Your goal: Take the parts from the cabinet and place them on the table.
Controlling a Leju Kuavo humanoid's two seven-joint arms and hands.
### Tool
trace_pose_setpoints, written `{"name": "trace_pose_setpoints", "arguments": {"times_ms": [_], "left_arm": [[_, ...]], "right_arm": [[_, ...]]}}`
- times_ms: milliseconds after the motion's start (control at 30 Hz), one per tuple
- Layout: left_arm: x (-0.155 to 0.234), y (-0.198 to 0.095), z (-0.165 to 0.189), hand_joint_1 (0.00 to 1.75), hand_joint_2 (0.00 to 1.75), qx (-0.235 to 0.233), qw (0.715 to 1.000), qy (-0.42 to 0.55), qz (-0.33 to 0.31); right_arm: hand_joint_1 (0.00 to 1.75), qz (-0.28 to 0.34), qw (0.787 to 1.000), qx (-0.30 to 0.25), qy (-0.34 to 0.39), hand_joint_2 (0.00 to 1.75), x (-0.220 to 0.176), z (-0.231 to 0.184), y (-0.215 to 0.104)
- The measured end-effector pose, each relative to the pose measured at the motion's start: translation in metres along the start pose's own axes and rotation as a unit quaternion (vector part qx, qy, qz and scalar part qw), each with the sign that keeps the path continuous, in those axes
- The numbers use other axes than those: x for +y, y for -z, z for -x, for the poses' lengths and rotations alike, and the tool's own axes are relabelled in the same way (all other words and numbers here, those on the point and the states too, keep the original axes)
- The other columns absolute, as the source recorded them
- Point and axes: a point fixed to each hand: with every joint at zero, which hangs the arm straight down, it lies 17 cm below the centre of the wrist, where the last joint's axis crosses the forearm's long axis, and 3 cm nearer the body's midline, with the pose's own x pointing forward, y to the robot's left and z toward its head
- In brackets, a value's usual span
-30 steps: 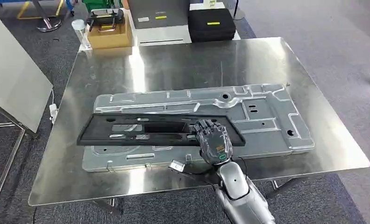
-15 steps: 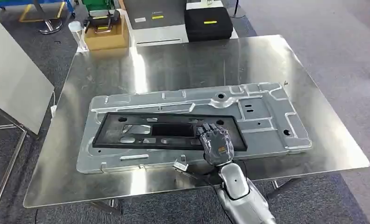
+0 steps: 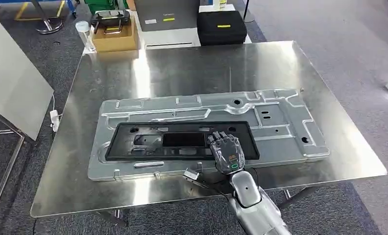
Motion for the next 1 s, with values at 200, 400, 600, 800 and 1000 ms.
{"name": "trace_pose_setpoints", "arguments": {"times_ms": [200,400,600,800,1000], "left_arm": [[0.005,0.001,0.001,0.00,1.75,0.002,1.000,0.003,-0.010],[0.002,0.000,0.001,0.00,1.75,0.003,1.000,0.001,-0.007],[0.004,0.000,0.002,0.00,0.00,0.004,1.000,-0.001,-0.008],[0.006,0.001,0.004,0.00,0.00,0.010,1.000,-0.006,-0.009],[0.007,0.001,0.004,0.00,0.00,0.013,1.000,-0.007,-0.011]], "right_arm": [[0.00,-0.015,1.000,0.010,0.010,0.00,0.012,0.011,-0.007],[0.00,-0.014,0.999,0.026,0.021,0.00,0.011,0.022,-0.004],[0.00,-0.019,0.999,0.029,0.030,0.00,0.016,0.020,-0.004],[0.00,-0.021,0.998,0.030,0.041,0.00,0.017,0.020,-0.003],[0.00,-0.024,0.998,0.038,0.042,0.00,0.019,0.026,-0.002]]}}
